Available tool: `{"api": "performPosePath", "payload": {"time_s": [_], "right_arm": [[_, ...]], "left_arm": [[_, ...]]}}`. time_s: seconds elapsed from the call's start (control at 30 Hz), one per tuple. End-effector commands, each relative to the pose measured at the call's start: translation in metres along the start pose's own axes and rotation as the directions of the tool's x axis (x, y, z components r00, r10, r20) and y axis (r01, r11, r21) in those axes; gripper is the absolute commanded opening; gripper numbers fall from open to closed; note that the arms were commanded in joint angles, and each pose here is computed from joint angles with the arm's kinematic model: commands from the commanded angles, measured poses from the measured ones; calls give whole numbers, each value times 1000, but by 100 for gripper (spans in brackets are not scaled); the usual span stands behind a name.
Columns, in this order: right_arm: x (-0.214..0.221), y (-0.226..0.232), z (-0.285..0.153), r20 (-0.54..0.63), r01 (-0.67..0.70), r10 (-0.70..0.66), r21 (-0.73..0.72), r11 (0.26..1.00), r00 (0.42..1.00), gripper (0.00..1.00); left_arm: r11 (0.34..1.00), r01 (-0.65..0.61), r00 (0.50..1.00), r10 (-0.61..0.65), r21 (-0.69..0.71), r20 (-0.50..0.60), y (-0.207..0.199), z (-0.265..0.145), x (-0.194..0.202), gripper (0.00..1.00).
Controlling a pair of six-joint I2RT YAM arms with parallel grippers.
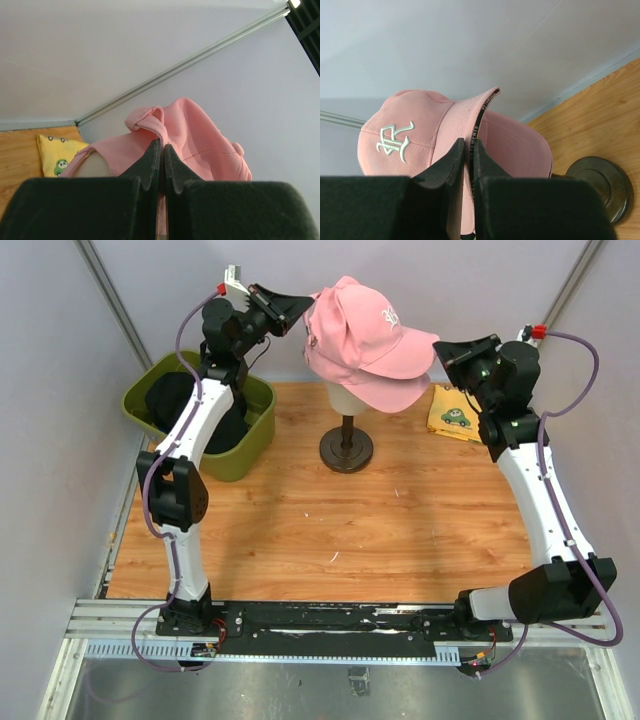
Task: Stack the hats
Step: Stack the hat on the hat.
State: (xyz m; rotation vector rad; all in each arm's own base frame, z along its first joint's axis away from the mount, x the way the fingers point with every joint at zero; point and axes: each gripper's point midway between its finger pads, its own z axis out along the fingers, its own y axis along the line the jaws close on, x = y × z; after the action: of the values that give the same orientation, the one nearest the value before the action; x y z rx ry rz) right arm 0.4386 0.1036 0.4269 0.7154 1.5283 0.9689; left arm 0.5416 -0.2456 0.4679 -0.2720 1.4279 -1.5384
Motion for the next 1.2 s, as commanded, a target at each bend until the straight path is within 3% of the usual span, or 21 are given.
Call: {"api": "performPosePath", "payload": {"time_s": [0.0,0.37,1.17], "right_arm": [[-4,38,-8,12,18,-17,-104,994,1000,1],[-1,55,-16,40,36,-31,-134,990,999,1],[-15,76,-15,117,78,-61,-143,987,991,1]], "left_arm": [[1000,-28,1000,28,14,14,-13,-10,-4,3],[999,-48,998,49,-13,43,-19,-35,-13,3],[997,-41,998,38,60,54,-36,-10,-34,6]]}}
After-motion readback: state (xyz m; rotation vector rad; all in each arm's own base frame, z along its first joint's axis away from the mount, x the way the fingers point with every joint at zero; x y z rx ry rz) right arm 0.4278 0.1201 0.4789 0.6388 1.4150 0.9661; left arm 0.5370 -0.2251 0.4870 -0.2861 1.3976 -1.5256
